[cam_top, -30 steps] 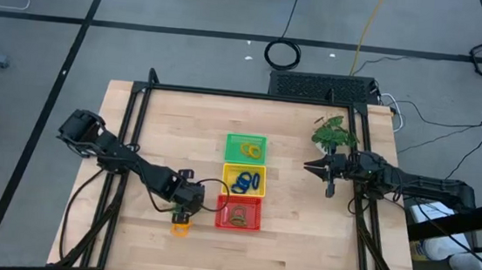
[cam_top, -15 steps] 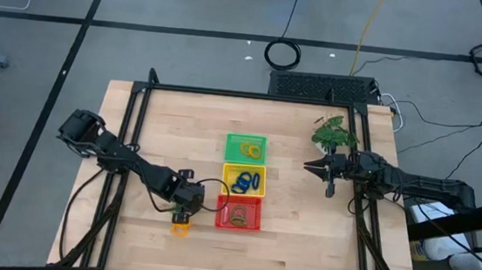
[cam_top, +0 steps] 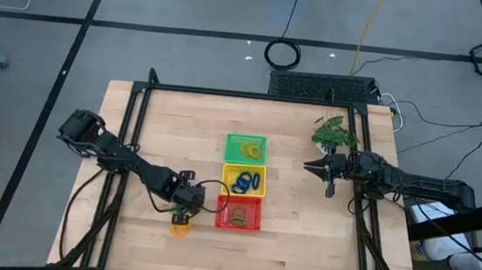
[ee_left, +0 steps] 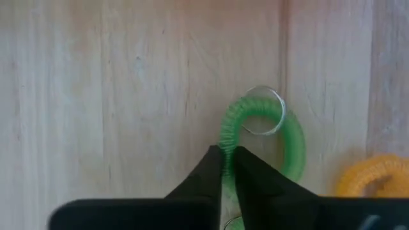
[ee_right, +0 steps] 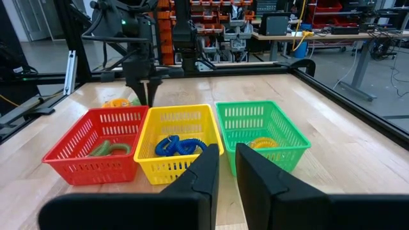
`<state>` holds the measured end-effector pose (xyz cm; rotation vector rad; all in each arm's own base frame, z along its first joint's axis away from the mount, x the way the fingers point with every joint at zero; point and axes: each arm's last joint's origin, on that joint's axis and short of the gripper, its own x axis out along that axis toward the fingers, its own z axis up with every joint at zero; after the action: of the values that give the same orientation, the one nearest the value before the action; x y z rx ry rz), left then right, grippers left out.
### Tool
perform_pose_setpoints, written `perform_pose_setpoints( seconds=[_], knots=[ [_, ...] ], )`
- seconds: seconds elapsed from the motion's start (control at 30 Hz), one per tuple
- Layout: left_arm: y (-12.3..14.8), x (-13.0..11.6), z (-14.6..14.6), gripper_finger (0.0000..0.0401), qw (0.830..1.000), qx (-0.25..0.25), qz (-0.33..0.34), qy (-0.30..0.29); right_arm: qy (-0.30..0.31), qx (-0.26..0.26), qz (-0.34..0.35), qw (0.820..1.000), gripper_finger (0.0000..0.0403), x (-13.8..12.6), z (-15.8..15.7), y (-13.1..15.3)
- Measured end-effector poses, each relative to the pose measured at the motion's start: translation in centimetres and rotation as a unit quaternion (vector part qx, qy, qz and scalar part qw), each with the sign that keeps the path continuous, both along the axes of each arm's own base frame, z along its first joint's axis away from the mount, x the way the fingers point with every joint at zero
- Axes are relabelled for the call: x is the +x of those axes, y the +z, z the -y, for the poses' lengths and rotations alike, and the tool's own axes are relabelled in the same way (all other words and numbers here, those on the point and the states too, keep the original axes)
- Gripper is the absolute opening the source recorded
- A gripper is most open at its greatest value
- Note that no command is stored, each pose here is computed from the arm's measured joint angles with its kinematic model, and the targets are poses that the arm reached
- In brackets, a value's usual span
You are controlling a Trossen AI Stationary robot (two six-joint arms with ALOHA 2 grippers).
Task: Sort spring keychains into baskets
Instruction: Put the green spring keychain into the red basket
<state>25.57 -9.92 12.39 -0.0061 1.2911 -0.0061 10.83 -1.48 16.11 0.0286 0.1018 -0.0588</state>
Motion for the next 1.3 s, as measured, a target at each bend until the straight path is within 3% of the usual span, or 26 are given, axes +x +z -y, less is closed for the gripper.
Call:
perform_pose_setpoints(
  seconds=[0.13, 0.4, 0.7, 1.0, 1.3],
  knots=[
    [0.01, 0.03, 0.00, 0.0011, 1.000, 0.001, 0.001, -0.001, 0.000, 0.000, 0.000, 1.000, 0.0039, 0.00, 0.00, 0.00],
    [-0.04, 0.05, -0.02, 0.0053, 1.000, 0.002, 0.003, -0.002, 0.000, 0.000, 0.000, 1.000, 0.0038, 0.00, 0.00, 0.00],
    [-0.04, 0.10, 0.00, 0.0016, 1.000, 0.001, 0.006, -0.002, 0.000, 0.000, 0.000, 1.000, 0.0038, 0.00, 0.00, 0.00],
    [-0.04, 0.12, 0.02, 0.0043, 1.000, -0.002, 0.006, -0.002, 0.000, 0.000, 0.000, 1.000, 0.0038, 0.00, 0.00, 0.00],
    [-0.04, 0.12, 0.02, 0.0019, 1.000, -0.002, 0.006, -0.011, 0.000, 0.000, 0.000, 1.000, 0.0039, 0.00, 0.00, 0.00]
  ],
)
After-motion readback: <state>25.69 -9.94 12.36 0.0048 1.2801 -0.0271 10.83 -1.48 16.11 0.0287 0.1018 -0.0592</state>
